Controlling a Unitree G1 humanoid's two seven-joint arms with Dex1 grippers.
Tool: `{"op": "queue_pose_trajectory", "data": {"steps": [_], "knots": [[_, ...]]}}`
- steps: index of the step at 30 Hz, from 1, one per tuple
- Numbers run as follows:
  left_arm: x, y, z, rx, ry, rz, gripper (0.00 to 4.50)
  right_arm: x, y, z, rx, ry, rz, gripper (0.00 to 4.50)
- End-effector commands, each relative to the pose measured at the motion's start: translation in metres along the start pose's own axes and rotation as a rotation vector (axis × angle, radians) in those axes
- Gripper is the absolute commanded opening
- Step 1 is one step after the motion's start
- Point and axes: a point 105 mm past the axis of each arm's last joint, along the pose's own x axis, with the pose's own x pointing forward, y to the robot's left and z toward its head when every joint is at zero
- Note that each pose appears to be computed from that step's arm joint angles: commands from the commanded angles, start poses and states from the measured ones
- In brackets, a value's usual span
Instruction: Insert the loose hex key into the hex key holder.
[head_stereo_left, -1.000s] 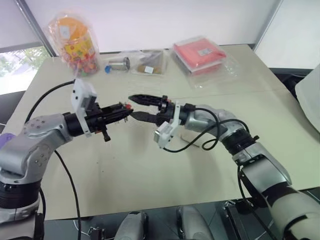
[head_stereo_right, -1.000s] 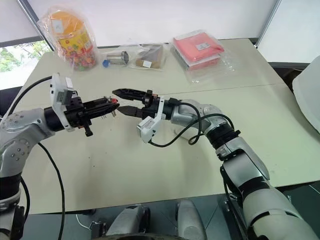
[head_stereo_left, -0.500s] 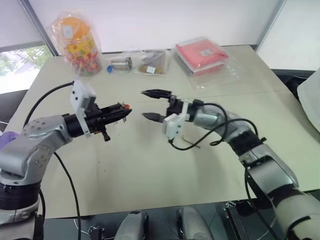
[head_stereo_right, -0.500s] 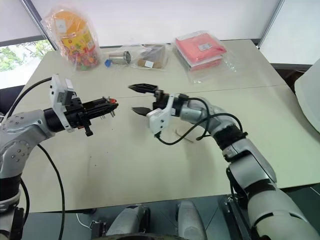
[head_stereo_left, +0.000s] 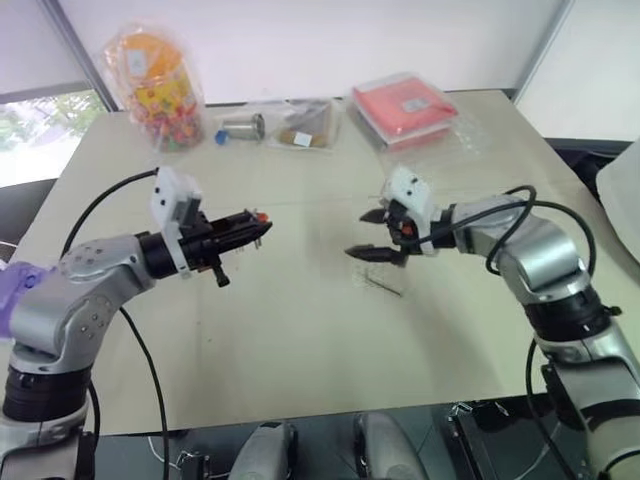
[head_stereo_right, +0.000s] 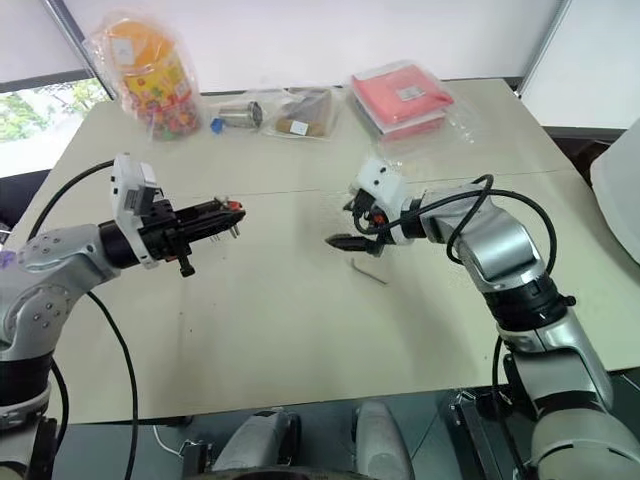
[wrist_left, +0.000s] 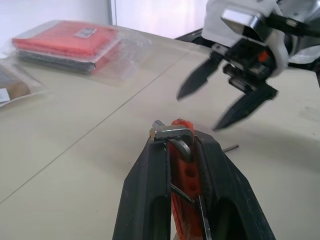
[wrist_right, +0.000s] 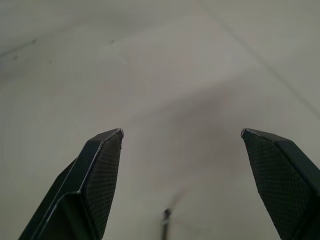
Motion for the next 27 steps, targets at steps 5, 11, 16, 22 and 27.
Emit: {"op": "queue_pose_trajectory", "data": {"steps": [5,11,16,22,27], "knots": [[-0.001,0.000,0.009,0.044,-0.022,0.004,0.11,-0.008,0.016,-0.015,-0.039,0.066,0.024,3.92],[-0.002,0.001,0.008,0.049,-0.016,0.010,0.11,-0.003,0.016,-0.038,-0.036,0.123,0.004,3.92],[-0.001,0.002,0.009,0.052,-0.015,0.014,0.11,0.003,0.009,-0.048,-0.044,0.152,-0.024,3.92],[-0.002,0.001,0.007,0.053,-0.010,0.019,0.11,0.006,-0.001,-0.050,-0.042,0.164,-0.038,3.92],[-0.003,0.001,0.007,0.056,-0.009,0.030,0.11,0.005,-0.006,-0.058,-0.032,0.195,-0.032,3.92]]}}
